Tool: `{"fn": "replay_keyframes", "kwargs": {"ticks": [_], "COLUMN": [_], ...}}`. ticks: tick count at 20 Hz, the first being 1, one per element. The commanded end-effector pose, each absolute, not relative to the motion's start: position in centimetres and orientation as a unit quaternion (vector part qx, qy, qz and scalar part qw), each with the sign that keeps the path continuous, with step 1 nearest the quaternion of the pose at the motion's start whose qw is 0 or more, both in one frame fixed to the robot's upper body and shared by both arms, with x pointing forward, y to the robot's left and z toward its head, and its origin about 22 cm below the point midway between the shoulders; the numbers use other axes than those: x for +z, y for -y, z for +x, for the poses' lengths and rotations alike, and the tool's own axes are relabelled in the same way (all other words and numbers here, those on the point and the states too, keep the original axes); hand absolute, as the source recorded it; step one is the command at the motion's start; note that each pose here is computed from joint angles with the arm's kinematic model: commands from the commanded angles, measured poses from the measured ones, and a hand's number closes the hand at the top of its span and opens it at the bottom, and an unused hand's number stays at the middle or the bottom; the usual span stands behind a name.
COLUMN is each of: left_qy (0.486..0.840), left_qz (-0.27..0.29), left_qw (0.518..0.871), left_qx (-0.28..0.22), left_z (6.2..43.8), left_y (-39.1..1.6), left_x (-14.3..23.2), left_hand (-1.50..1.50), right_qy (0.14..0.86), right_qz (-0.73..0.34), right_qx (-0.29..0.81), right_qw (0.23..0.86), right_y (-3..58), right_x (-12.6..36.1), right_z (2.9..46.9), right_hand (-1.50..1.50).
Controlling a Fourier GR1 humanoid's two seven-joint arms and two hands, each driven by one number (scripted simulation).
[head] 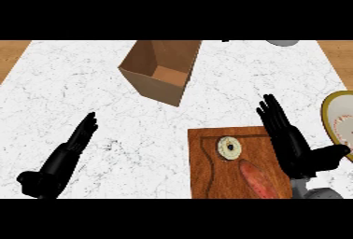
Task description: Pick the cupcake from the cutting board and place it in the cardboard box
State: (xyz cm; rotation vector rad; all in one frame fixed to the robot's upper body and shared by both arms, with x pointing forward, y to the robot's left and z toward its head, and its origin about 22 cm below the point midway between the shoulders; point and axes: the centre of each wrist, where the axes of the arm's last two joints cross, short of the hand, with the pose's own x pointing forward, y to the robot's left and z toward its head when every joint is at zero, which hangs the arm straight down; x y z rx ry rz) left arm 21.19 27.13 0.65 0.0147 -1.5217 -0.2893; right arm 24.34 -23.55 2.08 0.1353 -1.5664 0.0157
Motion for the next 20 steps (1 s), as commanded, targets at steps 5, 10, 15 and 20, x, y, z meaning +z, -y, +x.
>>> {"fn": "replay_keyframes", "kwargs": {"ticks": [5, 10, 15, 20], "left_qy": [0.728, 0.709, 0.709, 0.711], "left_qz": [0.018, 0.008, -0.003, 0.005], "left_qw": [0.661, 0.681, 0.681, 0.679], "left_qx": [-0.182, -0.183, -0.183, -0.184], "left_z": [26.6, 25.3, 25.7, 26.9], "left_y": [-23.9, -23.9, -23.1, -21.7], "left_x": [5.3, 3.2, 3.3, 4.2], "left_hand": [0.0, 0.0, 0.0, 0.0], "right_qy": [0.681, 0.692, 0.695, 0.668], "right_qz": [-0.028, -0.26, -0.327, -0.385], "right_qx": [0.121, 0.317, 0.424, 0.444], "right_qw": [0.721, 0.595, 0.481, 0.456], "right_y": [20.3, 27.7, 26.3, 24.0], "right_x": [1.6, 1.6, 0.9, 6.7], "right_z": [21.6, 22.5, 19.6, 17.9], "right_hand": [-1.5, -1.5, -1.5, -1.5]}}
